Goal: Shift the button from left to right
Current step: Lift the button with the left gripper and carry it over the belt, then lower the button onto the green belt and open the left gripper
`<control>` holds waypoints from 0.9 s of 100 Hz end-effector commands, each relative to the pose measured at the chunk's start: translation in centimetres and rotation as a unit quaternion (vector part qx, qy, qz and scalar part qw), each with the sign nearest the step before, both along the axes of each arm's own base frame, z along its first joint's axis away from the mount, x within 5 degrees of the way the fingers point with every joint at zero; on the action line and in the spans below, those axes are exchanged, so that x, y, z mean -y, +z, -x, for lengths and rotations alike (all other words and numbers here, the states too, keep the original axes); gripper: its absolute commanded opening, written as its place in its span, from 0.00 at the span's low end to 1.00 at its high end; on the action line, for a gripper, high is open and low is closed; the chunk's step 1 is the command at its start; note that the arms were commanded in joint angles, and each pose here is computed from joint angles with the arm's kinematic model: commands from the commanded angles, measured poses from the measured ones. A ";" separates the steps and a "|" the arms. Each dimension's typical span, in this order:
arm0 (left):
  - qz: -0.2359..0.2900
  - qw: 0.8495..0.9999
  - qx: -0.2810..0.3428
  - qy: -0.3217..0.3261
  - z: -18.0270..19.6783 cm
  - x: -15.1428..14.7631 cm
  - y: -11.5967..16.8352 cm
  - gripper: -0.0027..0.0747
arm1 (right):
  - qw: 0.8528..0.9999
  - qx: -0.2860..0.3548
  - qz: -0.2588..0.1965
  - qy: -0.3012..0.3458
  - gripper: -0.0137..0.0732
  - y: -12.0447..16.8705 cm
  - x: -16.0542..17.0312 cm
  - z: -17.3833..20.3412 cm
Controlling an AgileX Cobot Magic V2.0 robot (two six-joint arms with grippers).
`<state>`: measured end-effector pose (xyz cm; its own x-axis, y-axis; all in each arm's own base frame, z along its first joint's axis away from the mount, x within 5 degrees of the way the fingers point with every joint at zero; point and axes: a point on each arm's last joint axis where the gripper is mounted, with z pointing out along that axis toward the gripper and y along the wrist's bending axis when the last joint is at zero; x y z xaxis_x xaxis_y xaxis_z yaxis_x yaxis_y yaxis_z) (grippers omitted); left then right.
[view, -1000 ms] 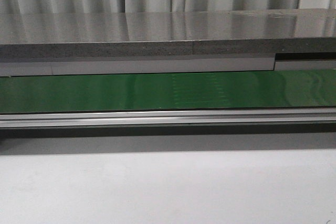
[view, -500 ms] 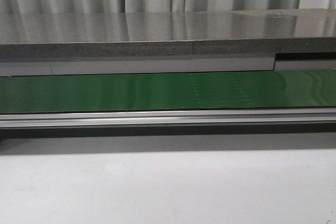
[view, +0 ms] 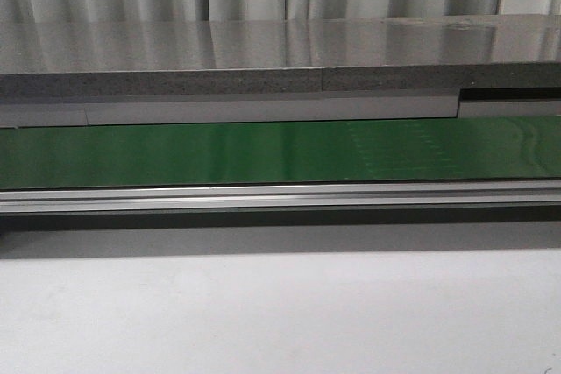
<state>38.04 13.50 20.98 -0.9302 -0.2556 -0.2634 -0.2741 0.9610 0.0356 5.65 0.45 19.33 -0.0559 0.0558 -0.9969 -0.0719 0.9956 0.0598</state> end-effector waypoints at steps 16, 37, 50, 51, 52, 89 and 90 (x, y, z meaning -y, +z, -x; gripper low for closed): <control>-0.011 0.997 0.079 -0.015 1.1 1.3 6.9 0.02 | 0.998 0.060 -0.001 -0.001 0.08 1.4 0.1 0.2; 0.025 0.994 0.086 -0.064 0.9 4.3 7.7 0.02 | 0.998 0.060 -0.001 -0.001 0.08 1.4 0.1 0.2; 0.030 0.992 0.083 -0.087 0.6 6.1 7.5 0.02 | 0.998 0.060 -0.001 -0.001 0.08 1.4 0.1 0.2; 0.030 0.992 0.082 -0.089 0.6 6.2 7.4 0.02 | 0.998 0.060 -0.001 -0.001 0.08 1.4 0.1 0.2; 0.031 0.992 0.082 -0.091 0.5 6.4 7.4 0.02 | 0.998 0.060 -0.001 -0.001 0.08 1.4 0.1 0.2; 0.042 0.990 0.047 -0.127 -0.2 9.1 5.8 0.02 | 0.998 0.060 -0.001 -0.001 0.08 1.4 0.1 0.2; 0.043 0.990 0.046 -0.127 -0.2 9.1 5.8 0.02 | 0.998 0.060 -0.001 -0.001 0.08 1.4 0.1 0.2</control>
